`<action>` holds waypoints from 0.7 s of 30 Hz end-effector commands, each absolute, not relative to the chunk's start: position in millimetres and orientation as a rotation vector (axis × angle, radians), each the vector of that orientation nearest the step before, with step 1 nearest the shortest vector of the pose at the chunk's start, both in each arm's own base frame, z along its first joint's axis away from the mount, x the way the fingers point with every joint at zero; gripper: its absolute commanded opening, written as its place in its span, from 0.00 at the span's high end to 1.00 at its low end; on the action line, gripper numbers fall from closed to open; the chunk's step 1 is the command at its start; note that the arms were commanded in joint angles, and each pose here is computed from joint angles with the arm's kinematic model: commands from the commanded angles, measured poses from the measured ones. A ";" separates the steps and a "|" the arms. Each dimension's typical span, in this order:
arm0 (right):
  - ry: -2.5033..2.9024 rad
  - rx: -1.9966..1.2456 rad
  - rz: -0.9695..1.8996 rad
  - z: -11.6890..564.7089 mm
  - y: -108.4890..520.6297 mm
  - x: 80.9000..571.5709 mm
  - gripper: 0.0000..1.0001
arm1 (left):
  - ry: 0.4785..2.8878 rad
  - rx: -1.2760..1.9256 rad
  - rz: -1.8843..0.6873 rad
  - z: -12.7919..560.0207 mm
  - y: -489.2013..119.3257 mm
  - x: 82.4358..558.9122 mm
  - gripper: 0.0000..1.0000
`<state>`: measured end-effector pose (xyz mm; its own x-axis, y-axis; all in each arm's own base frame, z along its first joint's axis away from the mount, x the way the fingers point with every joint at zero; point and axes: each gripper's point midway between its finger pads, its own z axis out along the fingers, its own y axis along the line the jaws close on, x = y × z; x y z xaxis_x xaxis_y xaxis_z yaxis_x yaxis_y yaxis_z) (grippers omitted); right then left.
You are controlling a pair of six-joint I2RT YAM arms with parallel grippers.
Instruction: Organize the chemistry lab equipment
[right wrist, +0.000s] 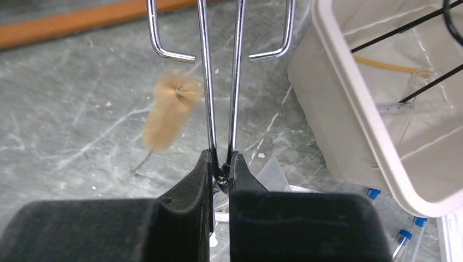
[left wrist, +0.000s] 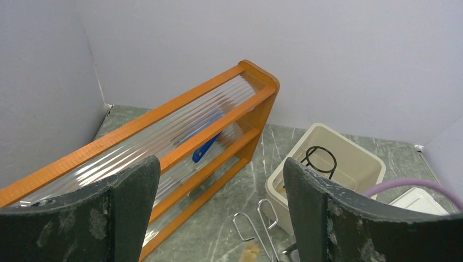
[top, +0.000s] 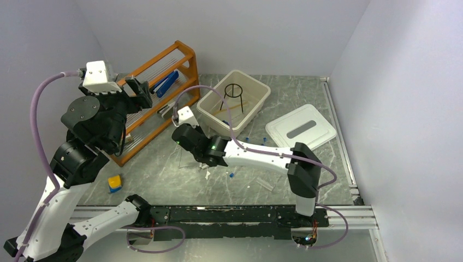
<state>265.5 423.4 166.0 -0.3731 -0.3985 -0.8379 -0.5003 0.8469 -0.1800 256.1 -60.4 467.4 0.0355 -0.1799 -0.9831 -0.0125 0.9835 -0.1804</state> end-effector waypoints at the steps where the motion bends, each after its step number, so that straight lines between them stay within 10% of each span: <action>1: 1.927 -0.472 0.229 216.6 421.7 276.1 1.00 | 1.517 -0.157 -0.153 470.8 -64.0 257.5 0.13; 21: 1.914 0.138 0.188 291.2 292.3 354.5 1.00 | 1.606 -0.113 -0.266 430.1 -91.9 262.8 0.14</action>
